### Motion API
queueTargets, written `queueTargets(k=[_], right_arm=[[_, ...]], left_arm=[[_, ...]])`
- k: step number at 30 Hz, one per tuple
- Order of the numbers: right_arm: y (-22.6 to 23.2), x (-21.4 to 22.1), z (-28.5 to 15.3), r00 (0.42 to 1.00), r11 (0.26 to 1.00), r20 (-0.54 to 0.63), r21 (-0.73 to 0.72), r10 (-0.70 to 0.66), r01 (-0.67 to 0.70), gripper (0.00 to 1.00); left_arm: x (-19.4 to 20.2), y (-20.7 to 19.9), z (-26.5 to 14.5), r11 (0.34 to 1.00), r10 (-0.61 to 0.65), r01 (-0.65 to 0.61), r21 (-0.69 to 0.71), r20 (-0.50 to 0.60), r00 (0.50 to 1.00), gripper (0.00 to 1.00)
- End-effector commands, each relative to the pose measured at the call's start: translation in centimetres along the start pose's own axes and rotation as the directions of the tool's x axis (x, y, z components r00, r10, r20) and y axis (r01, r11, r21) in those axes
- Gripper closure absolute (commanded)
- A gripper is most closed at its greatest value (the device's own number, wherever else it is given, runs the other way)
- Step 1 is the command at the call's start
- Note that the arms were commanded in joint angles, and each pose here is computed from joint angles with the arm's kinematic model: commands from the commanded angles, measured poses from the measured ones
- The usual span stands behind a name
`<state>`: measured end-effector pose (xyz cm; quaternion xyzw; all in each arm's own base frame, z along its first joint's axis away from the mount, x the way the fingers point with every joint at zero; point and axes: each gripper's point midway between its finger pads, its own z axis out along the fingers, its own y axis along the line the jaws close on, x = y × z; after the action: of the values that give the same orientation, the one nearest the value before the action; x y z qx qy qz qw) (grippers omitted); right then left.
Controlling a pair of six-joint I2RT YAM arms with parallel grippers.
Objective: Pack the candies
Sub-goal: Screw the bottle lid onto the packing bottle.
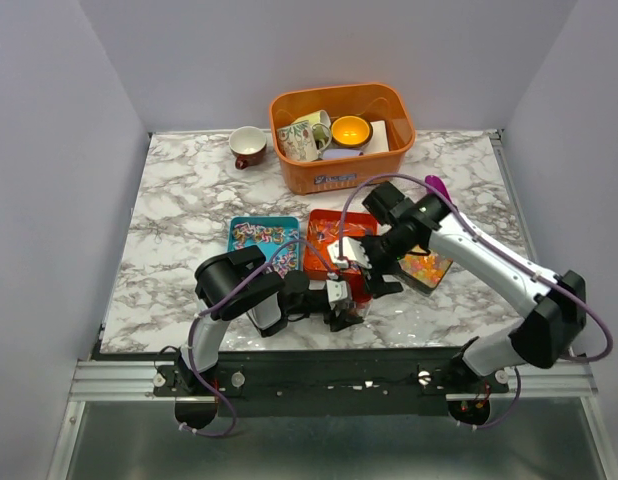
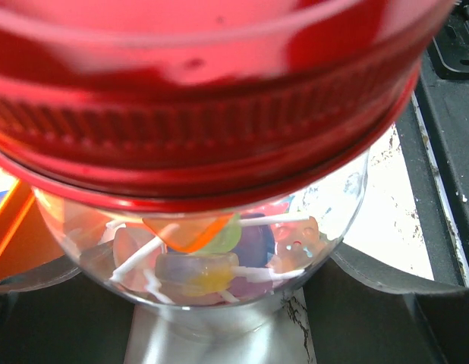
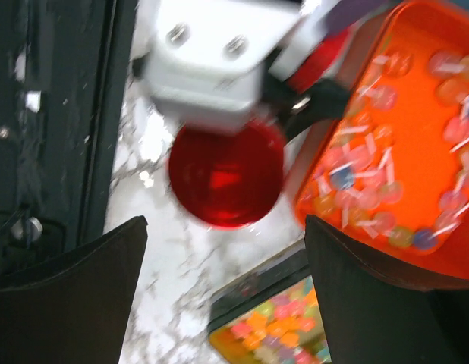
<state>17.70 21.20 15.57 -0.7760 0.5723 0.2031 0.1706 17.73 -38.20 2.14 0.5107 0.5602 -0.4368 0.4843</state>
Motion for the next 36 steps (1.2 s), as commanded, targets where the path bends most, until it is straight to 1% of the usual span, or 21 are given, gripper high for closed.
queueTargets(k=[1,3,5,9,18,19,23,24,32,34,35,36], right_arm=[[-1.6,-2.7,0.6,0.995,0.995,0.093,-0.082,-0.042,0.049,0.1],[-1.5,-3.1,0.7,0.991,0.992,0.111,-0.094,-0.07,0.08,0.09],[-0.7,-3.1,1.2,0.991,0.985,0.124,-0.156,-0.06,0.079,0.1],[0.6,-2.9,1.8,0.993,0.969,0.104,-0.237,-0.052,0.075,0.1],[2.0,0.1,2.3,0.997,0.968,0.013,-0.238,-0.075,0.076,0.1],[2.0,0.2,2.1,0.997,0.972,0.011,-0.221,-0.082,0.082,0.1],[2.7,2.1,1.9,0.995,0.981,-0.061,-0.181,-0.08,0.067,0.1],[3.2,2.8,2.0,0.995,0.981,-0.075,-0.189,-0.066,0.051,0.1],[5.9,3.8,0.6,0.995,0.99,-0.094,-0.131,0.03,-0.042,0.11],[5.9,4.3,0.3,0.993,0.994,-0.101,-0.084,0.063,-0.071,0.1],[5.7,5.2,0.3,0.988,0.995,-0.136,-0.057,0.074,-0.083,0.1],[5.1,5.7,0.0,0.985,0.994,-0.139,-0.019,0.102,-0.106,0.1]], left_arm=[[0.1,0.4,-0.1,0.999,0.039,-0.039,-0.025,-0.008,0.999,1.0],[0.0,0.4,-0.1,0.999,0.045,-0.045,-0.028,-0.008,0.999,1.0],[0.1,0.5,-0.1,0.999,0.043,-0.043,-0.033,-0.011,0.999,1.0],[0.1,0.5,-0.1,0.998,0.043,-0.043,-0.034,-0.011,0.999,1.0],[0.4,1.4,-0.1,0.997,0.021,-0.022,-0.074,-0.016,1.0,1.0],[0.4,1.5,-0.1,0.997,0.016,-0.017,-0.076,-0.018,1.0,1.0],[0.4,1.9,-0.2,0.996,0.002,-0.004,-0.091,-0.015,1.0,1.0],[0.4,2.1,-0.2,0.995,0.0,-0.001,-0.098,-0.014,1.0,1.0],[0.8,2.6,-0.3,0.993,-0.019,0.016,-0.116,-0.024,1.0,1.0],[0.7,2.3,-0.3,0.995,-0.014,0.011,-0.102,-0.022,1.0,1.0],[0.6,2.4,-0.3,0.995,-0.011,0.01,-0.101,-0.016,1.0,1.0],[0.7,2.1,-0.3,0.996,-0.012,0.01,-0.089,-0.018,1.0,1.0]])
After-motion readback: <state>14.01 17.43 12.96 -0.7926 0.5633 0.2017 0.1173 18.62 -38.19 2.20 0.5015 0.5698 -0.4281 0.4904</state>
